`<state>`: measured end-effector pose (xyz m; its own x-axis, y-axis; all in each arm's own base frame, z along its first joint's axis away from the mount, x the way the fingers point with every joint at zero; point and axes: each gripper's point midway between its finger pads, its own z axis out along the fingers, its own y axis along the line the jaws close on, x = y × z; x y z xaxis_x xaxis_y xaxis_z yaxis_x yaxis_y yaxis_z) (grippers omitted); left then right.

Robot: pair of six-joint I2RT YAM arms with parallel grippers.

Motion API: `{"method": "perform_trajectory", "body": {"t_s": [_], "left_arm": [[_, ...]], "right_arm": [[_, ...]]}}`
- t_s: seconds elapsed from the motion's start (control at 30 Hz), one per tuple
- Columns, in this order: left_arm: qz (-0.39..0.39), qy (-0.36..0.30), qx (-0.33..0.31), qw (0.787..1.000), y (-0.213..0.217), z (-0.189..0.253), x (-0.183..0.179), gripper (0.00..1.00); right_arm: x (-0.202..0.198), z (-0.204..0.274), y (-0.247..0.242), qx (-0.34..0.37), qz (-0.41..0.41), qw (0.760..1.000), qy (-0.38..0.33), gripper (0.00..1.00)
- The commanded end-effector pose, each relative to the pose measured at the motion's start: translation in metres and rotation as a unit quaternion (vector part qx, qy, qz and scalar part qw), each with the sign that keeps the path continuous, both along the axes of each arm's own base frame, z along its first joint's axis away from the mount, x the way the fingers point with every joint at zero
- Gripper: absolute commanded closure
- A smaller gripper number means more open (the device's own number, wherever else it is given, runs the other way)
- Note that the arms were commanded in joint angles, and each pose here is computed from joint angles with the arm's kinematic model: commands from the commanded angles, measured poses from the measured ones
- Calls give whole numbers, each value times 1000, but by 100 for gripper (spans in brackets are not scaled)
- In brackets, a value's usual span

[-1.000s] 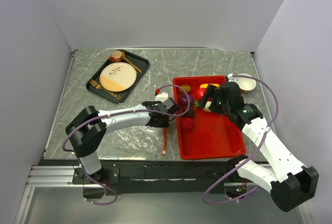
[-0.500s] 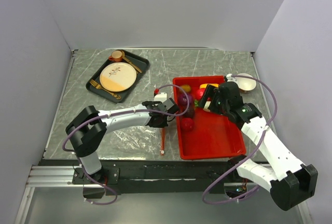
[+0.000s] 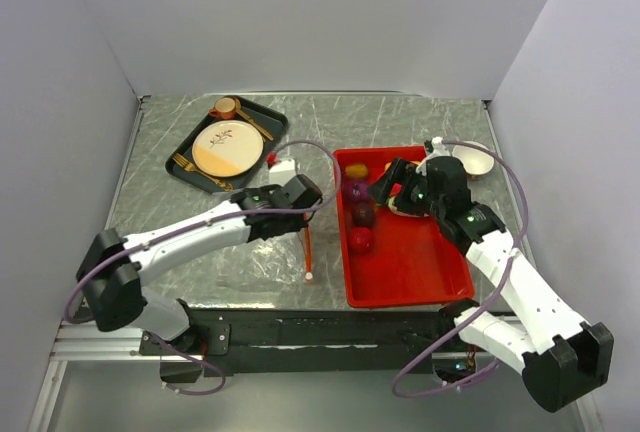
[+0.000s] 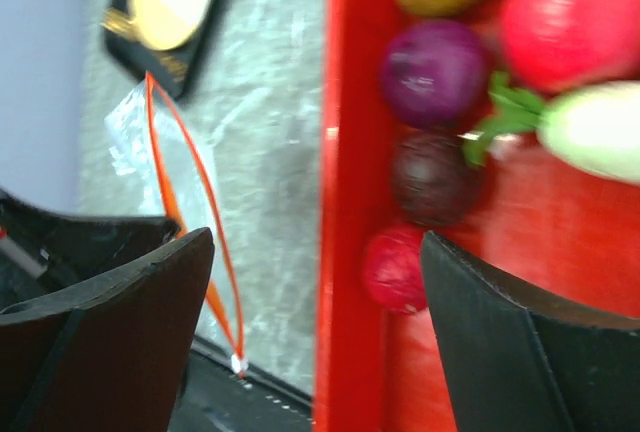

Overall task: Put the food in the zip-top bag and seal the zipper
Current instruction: Pick up the zipper food storage bag at the center of the board, then open the zipper of the food storage bag.

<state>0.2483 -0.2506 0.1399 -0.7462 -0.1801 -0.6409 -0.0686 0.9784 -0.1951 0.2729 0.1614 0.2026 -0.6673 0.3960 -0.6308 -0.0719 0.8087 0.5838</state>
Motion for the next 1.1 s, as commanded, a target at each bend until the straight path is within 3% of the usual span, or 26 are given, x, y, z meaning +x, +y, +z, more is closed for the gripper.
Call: {"method": "perform_trajectory", "body": {"t_s": [0.0, 0.1, 0.27, 0.7, 1.07], "left_arm": [[24, -22, -14, 999, 15, 12, 6, 97], [26, -24, -31, 999, 15, 16, 5, 97], [19, -36, -59, 997, 11, 27, 5, 96], [-15, -39, -126, 991, -7, 43, -4, 94], [-24, -46, -128, 990, -7, 50, -4, 94]], "right_arm": [[4, 20, 35, 59, 62, 996, -24, 14], [-1, 25, 62, 80, 129, 988, -28, 30], [-8, 10, 107, 71, 211, 975, 8, 33], [-8, -14, 157, 81, 242, 966, 36, 41], [-11, -36, 182, 80, 269, 958, 62, 46]]}}
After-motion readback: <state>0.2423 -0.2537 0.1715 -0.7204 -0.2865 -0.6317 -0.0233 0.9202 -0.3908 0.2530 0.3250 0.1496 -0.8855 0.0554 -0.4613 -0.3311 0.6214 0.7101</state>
